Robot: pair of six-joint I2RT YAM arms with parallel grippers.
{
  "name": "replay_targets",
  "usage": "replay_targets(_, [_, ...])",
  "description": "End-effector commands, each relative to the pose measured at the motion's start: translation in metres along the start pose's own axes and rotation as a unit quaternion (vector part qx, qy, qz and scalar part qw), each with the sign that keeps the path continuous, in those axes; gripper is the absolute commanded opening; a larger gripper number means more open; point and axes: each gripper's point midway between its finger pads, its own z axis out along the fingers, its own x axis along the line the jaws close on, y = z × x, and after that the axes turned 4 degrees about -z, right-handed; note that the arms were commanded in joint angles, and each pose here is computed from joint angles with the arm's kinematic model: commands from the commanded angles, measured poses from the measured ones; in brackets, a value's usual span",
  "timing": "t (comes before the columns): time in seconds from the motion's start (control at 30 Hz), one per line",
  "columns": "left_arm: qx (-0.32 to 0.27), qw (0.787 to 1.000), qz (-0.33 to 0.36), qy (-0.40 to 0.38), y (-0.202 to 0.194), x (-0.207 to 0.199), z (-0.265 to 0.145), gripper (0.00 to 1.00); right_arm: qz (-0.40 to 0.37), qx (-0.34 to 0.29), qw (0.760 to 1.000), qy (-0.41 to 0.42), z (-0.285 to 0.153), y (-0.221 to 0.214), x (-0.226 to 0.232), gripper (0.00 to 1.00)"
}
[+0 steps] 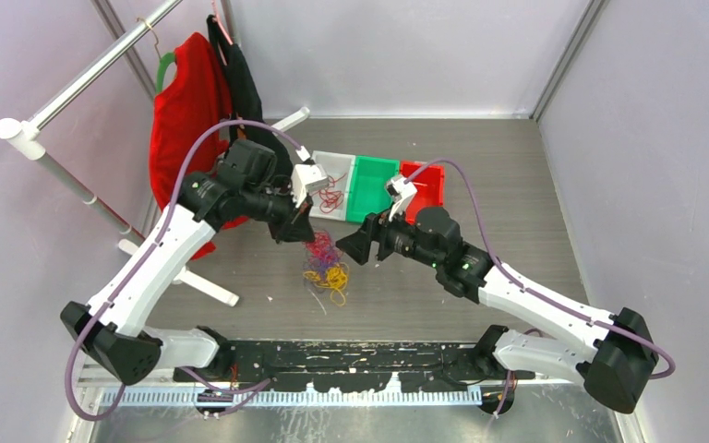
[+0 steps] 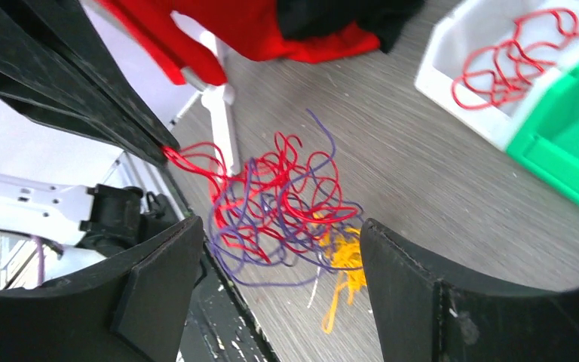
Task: Untangle the cables
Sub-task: Untie the cable.
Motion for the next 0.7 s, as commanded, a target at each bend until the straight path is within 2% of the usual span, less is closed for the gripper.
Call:
replay_targets(0.0, [-0.019, 0.999, 0.013, -0.033, 0.006, -0.032, -0.022, 0.00, -0.036, -0.061, 0.993, 0.089, -0.004, 0.044, 0.045, 0.81])
replay_targets(0.43, [-0.008, 0.997, 0.035, -0.065, 0.010, -0.050, -0.030, 0.00, -0.083, -0.027, 0.983, 0.159, 0.006, 0.026, 0.068, 0.78])
replay_targets(0.57, [-0.012, 0.996, 0.046, -0.078, 0.016, -0.061, -0.037, 0.00, -0.092, -0.065, 0.988, 0.110, 0.012, 0.043, 0.054, 0.78])
replay_targets(0.67, [-0.014, 0.996, 0.044, -0.082, 0.021, -0.063, -0.036, 0.00, -0.101, -0.092, 0.984, 0.110, 0.015, 0.057, 0.059, 0.77])
